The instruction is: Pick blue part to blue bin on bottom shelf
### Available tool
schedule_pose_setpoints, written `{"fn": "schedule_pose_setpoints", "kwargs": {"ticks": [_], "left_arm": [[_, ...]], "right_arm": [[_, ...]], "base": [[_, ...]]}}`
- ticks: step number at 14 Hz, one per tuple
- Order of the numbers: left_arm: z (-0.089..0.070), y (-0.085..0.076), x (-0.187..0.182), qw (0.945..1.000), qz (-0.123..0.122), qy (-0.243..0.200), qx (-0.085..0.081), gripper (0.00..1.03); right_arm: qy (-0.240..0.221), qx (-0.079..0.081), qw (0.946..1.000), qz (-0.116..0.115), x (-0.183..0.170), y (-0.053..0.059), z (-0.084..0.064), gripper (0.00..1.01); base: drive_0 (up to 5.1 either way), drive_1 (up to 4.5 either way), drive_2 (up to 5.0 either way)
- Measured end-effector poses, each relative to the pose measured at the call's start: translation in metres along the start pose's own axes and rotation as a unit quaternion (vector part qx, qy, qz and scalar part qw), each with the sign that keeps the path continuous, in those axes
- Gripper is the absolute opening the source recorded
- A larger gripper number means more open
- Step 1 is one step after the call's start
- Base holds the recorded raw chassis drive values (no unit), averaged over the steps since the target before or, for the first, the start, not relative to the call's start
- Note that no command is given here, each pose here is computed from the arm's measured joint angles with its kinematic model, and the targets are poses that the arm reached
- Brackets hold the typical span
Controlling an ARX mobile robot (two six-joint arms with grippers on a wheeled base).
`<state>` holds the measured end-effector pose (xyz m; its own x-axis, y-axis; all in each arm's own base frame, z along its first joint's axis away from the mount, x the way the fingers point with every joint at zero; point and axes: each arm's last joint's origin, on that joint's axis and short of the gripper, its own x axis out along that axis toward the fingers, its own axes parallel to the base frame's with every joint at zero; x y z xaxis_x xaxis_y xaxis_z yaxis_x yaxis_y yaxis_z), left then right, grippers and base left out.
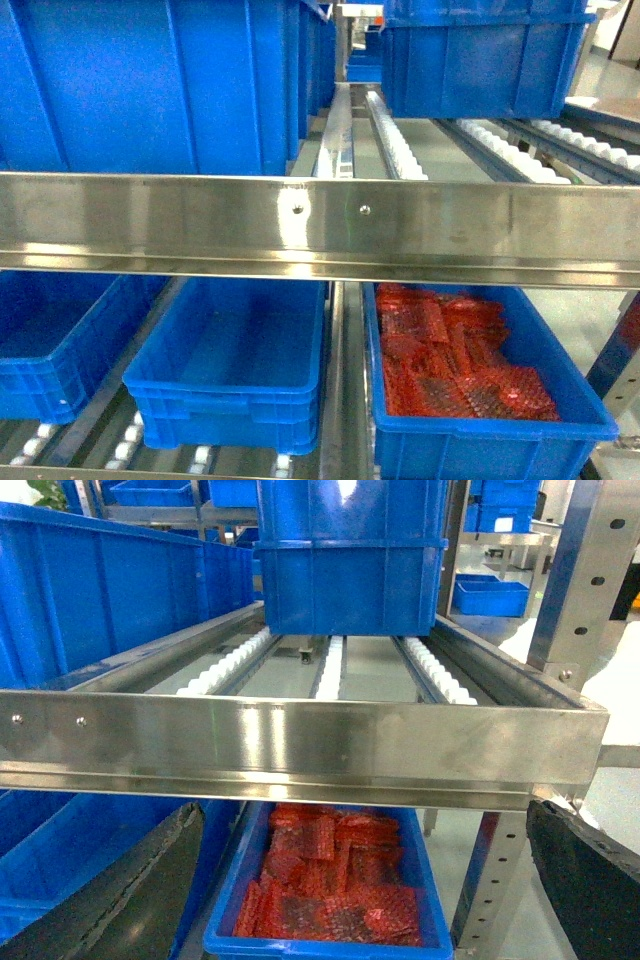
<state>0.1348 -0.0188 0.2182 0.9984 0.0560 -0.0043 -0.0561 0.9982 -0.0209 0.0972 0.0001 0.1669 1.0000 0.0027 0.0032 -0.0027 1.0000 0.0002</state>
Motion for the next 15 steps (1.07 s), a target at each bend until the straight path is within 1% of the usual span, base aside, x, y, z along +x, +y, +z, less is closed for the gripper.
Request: {"fn": "schedule_pose_setpoints", "kwargs": {"ticks": [15], "left_arm": [[0.0002,0.0000,0.0000,1.0000,0.000,-0.001,0.000,0.43]], "right_arm": [[0.001,0.001,1.0000,-0.001,0.0000,-0.0001,-0.0001,0.98]], "base": [[0.0,0.00,0.0]]}}
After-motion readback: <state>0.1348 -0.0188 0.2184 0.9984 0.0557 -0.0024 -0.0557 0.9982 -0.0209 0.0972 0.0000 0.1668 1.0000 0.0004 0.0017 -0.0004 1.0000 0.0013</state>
